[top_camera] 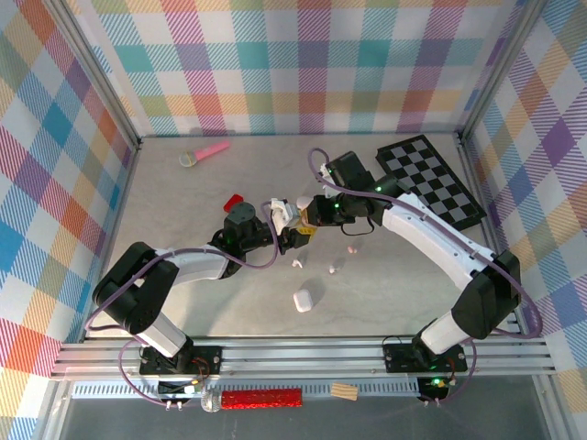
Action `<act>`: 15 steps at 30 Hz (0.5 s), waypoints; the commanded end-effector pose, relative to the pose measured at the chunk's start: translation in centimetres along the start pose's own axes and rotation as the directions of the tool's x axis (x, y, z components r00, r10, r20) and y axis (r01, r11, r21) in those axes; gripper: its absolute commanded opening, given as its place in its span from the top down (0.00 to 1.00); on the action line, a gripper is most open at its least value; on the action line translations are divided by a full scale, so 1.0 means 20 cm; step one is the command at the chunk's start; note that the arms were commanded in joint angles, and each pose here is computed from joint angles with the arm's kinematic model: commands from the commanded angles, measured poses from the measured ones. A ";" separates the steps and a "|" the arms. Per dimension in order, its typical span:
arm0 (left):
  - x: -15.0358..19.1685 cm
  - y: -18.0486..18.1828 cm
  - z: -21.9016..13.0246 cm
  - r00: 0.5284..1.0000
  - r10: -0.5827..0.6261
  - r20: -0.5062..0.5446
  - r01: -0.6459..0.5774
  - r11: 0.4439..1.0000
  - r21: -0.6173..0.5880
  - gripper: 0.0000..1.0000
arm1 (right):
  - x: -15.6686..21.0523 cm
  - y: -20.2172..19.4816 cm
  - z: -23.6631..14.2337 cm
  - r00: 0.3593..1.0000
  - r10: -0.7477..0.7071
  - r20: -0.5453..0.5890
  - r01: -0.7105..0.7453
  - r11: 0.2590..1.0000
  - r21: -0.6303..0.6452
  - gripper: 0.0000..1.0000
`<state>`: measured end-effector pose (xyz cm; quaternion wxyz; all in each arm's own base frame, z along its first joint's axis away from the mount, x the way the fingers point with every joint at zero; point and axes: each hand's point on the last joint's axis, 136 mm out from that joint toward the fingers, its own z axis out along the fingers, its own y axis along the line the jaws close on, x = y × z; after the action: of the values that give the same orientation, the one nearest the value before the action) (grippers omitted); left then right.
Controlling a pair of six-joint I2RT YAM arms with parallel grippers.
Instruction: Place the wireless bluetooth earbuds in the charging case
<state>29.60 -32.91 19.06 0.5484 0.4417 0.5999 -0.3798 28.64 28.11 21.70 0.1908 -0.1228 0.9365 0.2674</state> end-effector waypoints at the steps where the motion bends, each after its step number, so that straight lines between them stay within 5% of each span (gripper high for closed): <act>1: -0.11 -0.03 0.01 0.997 0.053 0.047 -0.054 0.998 0.020 0.62 | 0.02 0.03 0.00 0.999 -0.020 -0.035 0.020 1.000 -0.014 0.81; 15: -0.11 -0.03 0.01 0.997 0.053 0.059 -0.054 0.998 0.016 0.62 | -0.01 0.03 -0.09 0.998 -0.016 0.053 0.017 1.000 -0.019 0.65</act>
<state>29.42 -33.08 19.09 0.5477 0.4432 0.5984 -0.3814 28.47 28.09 21.83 0.1902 -0.1236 0.9357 0.2703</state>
